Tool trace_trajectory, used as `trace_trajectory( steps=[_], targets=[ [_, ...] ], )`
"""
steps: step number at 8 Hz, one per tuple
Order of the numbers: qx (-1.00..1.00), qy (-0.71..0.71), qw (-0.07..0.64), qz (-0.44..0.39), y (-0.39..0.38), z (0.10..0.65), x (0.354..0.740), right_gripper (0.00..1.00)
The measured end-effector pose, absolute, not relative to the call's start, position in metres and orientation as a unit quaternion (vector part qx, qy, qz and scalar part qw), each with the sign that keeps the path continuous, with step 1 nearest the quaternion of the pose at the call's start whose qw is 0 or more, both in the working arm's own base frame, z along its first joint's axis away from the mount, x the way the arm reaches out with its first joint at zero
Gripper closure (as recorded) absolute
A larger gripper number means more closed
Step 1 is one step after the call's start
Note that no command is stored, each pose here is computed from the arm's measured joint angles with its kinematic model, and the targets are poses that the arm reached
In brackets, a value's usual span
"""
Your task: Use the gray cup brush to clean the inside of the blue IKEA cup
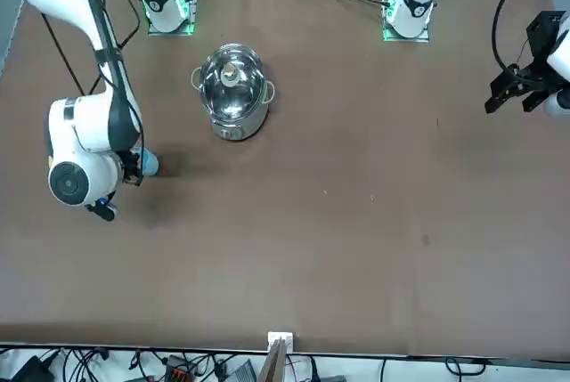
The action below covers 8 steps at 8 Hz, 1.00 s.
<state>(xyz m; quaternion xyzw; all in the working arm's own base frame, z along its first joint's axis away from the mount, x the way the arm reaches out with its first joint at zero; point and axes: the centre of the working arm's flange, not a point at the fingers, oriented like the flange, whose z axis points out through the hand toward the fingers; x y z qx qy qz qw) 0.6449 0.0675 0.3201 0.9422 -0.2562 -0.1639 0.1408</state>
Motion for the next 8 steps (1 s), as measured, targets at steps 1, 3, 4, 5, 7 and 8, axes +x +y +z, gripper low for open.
trace_trajectory(
  steps=[1,3,4,5,7,8],
  targets=[
    [0.943,-0.256,0.135,-0.165,0.072,0.320,0.645,0.97],
    [0.944,-0.255,0.127,-0.168,0.079,0.323,0.644,0.97],
    [0.942,-0.254,0.130,-0.174,0.079,0.328,0.643,0.97],
    [0.940,-0.255,0.134,-0.182,0.078,0.336,0.641,0.97],
    [0.938,-0.247,0.139,-0.199,0.071,0.366,0.642,0.97],
    [0.937,-0.240,0.146,-0.207,0.063,0.380,0.641,0.97]
  ],
)
